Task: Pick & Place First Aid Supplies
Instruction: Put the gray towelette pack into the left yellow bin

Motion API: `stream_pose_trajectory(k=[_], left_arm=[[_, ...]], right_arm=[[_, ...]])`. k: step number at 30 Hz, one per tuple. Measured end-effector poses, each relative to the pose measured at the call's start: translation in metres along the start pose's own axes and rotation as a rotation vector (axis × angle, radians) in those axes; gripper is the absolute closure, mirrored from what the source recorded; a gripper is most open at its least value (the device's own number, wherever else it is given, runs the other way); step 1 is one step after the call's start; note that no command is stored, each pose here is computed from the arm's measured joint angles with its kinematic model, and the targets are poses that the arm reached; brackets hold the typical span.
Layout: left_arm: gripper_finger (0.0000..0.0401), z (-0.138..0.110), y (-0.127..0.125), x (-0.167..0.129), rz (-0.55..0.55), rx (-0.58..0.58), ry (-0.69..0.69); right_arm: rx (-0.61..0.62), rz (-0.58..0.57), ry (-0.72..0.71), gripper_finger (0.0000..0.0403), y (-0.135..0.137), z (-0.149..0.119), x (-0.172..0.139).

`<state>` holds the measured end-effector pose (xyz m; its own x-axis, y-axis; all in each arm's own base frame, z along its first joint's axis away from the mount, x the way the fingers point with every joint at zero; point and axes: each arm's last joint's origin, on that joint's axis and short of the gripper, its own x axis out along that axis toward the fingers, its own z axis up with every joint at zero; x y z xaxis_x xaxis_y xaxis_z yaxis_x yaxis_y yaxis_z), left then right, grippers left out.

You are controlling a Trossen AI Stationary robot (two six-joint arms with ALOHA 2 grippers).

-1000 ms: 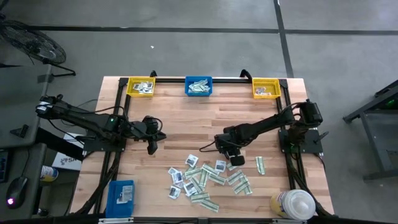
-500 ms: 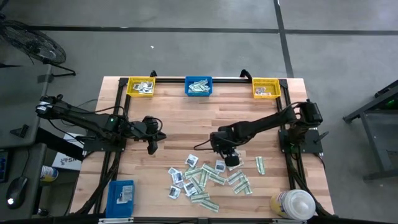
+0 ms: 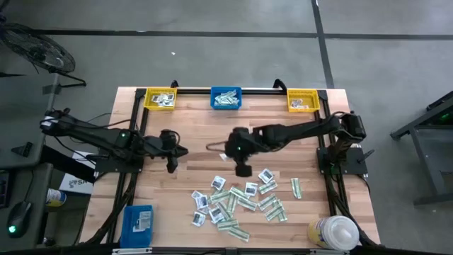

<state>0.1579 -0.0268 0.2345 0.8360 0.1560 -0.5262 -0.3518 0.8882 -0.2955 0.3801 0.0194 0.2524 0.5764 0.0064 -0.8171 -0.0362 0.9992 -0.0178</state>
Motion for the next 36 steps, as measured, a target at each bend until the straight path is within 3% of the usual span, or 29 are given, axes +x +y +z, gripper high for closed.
stream_pose_trajectory(k=[4, 7, 14, 19, 27, 36], left_arm=[[0.0355, 0.006, 0.004, -0.01, 0.044, -0.016, -0.095], [0.0355, 0.01, 0.003, -0.013, 0.055, 0.033, -0.156], [0.0355, 0.032, -0.01, -0.02, -0.082, 0.156, -0.371], [0.0355, 0.043, -0.015, -0.025, -0.116, 0.192, -0.491], [0.0355, 0.054, -0.02, -0.033, -0.208, 0.192, -0.614], [0.0355, 0.054, -0.026, -0.029, -0.312, 0.219, -0.597]], right_arm=[[0.036, -0.006, -0.149, 0.04, -0.017, 0.02, -0.008], [0.048, 0.03, -0.262, 0.04, -0.027, 0.033, -0.014], [0.109, 0.27, -0.518, 0.0399, -0.044, 0.057, -0.028], [0.12, 0.448, -0.653, 0.04, -0.052, 0.068, -0.039], [0.097, 0.495, -0.702, 0.0395, -0.053, 0.072, -0.043], [0.075, 0.485, -0.723, 0.0395, -0.056, 0.073, -0.044]])
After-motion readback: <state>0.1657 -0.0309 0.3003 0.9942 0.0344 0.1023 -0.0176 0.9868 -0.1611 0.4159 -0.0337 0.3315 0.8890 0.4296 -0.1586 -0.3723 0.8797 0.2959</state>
